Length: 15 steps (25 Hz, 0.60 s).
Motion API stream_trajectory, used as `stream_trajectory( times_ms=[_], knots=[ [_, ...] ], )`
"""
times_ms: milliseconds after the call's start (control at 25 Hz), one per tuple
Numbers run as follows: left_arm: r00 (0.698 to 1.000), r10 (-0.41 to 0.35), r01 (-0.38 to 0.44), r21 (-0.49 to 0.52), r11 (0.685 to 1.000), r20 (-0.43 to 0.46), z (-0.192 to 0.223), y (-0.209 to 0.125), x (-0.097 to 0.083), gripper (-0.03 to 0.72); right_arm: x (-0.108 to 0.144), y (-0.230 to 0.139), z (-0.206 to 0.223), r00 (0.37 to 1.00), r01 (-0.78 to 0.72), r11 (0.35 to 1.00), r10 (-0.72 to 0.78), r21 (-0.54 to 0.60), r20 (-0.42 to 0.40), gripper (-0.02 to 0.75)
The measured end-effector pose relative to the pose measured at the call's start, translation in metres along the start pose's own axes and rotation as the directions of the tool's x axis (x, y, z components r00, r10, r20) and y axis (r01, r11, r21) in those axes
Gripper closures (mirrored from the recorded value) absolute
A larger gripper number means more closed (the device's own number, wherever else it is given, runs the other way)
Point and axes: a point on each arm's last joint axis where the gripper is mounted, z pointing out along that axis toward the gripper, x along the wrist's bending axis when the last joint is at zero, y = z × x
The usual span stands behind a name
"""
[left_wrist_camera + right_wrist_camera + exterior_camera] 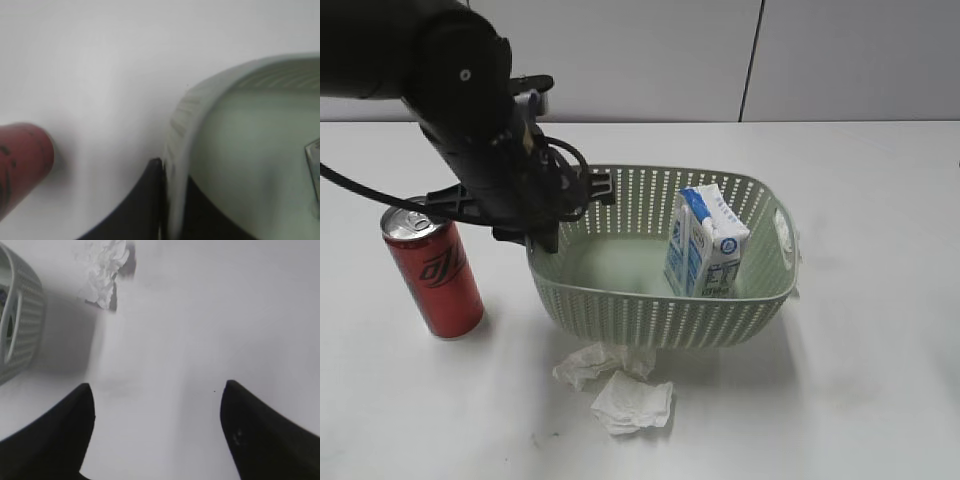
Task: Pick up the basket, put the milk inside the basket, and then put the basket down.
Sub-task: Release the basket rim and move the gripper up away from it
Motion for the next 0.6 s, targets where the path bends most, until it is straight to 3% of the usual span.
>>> stream_trajectory(
  times_ms=[240,400,600],
  knots=[
    [0.999,-0.002,0.006,-0.069,0.998,0.054,-0.017,0.023,-0.016,0.676,0.005,-0.066,-0.019,1.000,0.002,0.999,-0.002,-0.033,-0.001,0.144],
    [0.999,-0.028,0.030,-0.067,0.997,0.039,-0.013,0.041,-0.019,0.676,0.008,-0.116,-0.029,1.000,0.012,0.996,-0.011,-0.092,0.010,0.145],
    [1.000,-0.013,0.015,-0.084,0.996,0.018,-0.002,0.069,-0.016,0.676,0.010,-0.171,-0.044,0.999,0.017,0.967,-0.006,-0.254,0.045,0.146]
  ],
)
